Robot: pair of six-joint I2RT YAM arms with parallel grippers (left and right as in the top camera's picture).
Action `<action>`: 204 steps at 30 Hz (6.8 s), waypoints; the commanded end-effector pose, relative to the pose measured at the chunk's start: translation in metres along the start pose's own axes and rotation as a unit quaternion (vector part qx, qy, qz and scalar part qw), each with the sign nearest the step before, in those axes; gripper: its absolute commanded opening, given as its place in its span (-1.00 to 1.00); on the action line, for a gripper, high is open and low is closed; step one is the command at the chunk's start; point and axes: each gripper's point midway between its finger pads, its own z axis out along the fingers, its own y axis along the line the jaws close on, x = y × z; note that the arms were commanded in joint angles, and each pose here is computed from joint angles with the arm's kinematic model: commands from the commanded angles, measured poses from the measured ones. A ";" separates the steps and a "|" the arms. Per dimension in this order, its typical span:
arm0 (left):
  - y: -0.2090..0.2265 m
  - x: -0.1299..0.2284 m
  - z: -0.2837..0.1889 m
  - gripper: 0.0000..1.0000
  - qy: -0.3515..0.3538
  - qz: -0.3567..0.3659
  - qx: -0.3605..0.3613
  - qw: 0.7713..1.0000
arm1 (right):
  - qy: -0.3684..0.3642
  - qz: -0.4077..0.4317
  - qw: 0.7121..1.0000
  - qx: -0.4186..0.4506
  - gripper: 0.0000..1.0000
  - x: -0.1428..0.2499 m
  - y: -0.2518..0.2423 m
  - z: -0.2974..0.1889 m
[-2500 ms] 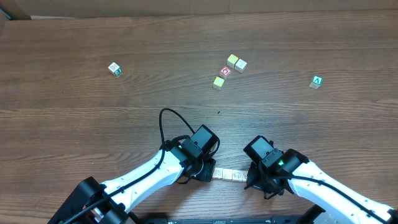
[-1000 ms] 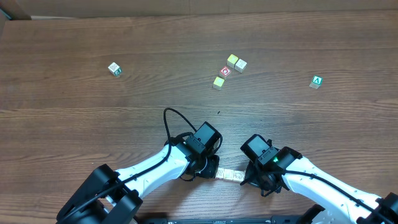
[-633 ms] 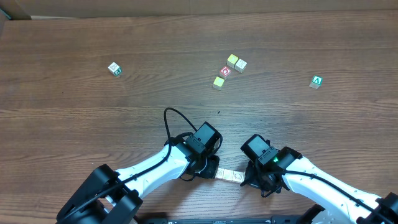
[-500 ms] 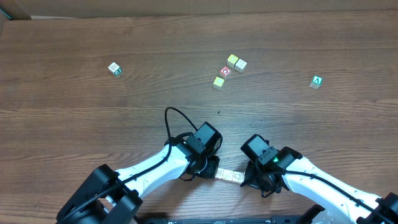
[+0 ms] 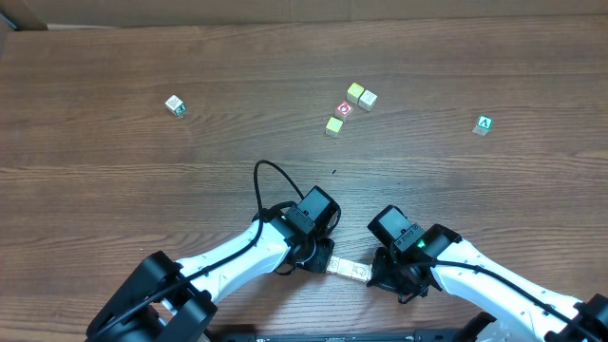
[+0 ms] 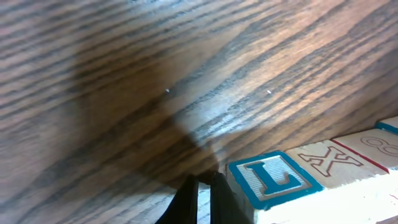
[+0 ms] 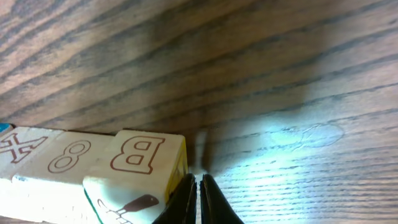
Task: Flip 4 blocks
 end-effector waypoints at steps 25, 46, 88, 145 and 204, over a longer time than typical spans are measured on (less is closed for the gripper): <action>0.026 0.027 0.012 -0.92 0.052 0.041 -0.051 0.996 | 0.045 -0.002 0.999 -0.029 -0.92 0.016 0.010 0.000; 0.028 0.026 0.012 -0.92 0.048 0.045 -0.057 0.996 | 0.068 0.001 0.996 -0.065 -0.92 0.022 0.024 -0.002; 0.045 0.007 0.010 -0.92 0.013 0.062 -0.094 0.993 | 0.093 0.043 0.993 -0.055 -0.92 0.032 0.020 -0.003; 0.029 0.004 0.013 -0.92 0.014 0.176 -0.049 0.983 | 0.002 0.068 0.998 0.011 -0.92 0.013 0.004 0.003; 0.027 0.052 0.007 -0.92 0.113 0.073 -0.015 0.991 | 0.007 0.071 0.997 -0.035 -0.92 0.011 0.025 0.003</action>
